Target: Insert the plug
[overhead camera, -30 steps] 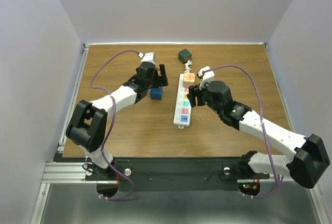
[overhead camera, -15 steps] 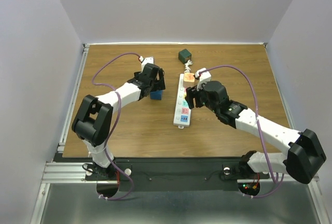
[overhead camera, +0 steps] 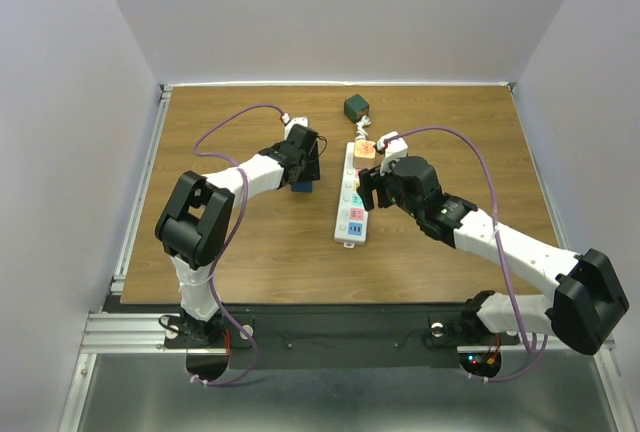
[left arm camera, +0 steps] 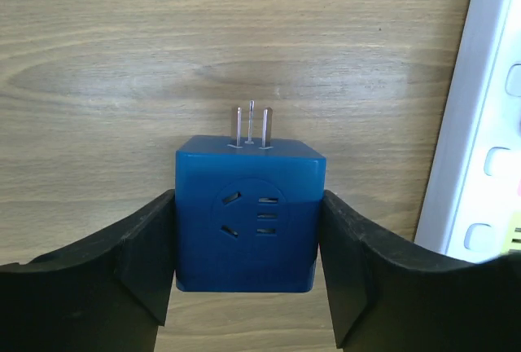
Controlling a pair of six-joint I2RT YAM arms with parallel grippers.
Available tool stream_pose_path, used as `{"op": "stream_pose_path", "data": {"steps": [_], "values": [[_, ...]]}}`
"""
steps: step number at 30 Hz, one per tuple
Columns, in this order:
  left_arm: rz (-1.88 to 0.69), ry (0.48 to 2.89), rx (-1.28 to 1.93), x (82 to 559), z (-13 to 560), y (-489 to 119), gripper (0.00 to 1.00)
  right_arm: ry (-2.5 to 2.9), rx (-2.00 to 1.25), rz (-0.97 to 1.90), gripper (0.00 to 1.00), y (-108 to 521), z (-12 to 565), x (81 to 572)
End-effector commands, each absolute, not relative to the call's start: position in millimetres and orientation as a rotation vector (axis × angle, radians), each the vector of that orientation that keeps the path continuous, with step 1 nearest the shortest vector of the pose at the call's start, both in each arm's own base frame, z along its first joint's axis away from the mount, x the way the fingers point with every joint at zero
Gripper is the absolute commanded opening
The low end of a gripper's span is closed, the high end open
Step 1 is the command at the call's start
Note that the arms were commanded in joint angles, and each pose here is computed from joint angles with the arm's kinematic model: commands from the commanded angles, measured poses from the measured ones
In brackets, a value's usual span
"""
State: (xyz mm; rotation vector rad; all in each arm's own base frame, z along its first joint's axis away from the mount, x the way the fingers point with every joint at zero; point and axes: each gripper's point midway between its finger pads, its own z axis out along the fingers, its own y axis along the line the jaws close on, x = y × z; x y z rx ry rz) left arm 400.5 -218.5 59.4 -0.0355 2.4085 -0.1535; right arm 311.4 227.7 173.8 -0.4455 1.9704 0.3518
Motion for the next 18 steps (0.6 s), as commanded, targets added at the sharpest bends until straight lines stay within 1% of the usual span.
{"op": "stream_pose_path", "data": {"steps": [1, 4, 8, 11, 13, 14, 15, 16, 18], "values": [[-0.180, 2.419, 0.009, 394.2, 69.3, -221.2, 0.36, 1.944, -0.397, 0.359, 0.77, 222.3, 182.5, 316.6], [-0.238, 2.432, 0.027, 387.0, 71.4, -225.5, 0.00, 1.942, -0.385, 0.369, 0.77, 223.3, 185.8, 320.0], [-0.415, 2.394, 0.020, 384.9, 93.8, -244.8, 0.00, 1.948, -0.324, 0.394, 0.77, 224.1, 191.0, 326.6], [-0.648, 2.269, 0.020, 388.7, 141.1, -270.1, 0.00, 1.937, -0.242, 0.459, 0.77, 229.9, 205.7, 330.5], [-0.863, 2.103, 0.030, 390.0, 196.2, -292.7, 0.00, 1.915, -0.197, 0.532, 0.77, 236.7, 220.3, 328.7], [-0.926, 2.055, 0.035, 388.0, 209.7, -298.5, 0.00, 1.883, -0.162, 0.591, 0.77, 242.2, 233.8, 328.8], [-1.054, 1.937, 0.044, 384.1, 246.1, -309.1, 0.00, 1.843, -0.119, 0.660, 0.77, 246.8, 249.9, 327.3], [-1.117, 1.867, 0.057, 381.9, 268.0, -314.0, 0.00, 1.819, -0.099, 0.689, 0.77, 248.1, 258.2, 326.9], [-1.208, 1.777, 0.067, 375.8, 292.8, -318.8, 0.00, 1.766, -0.071, 0.753, 0.77, 250.9, 277.5, 324.5]]}}
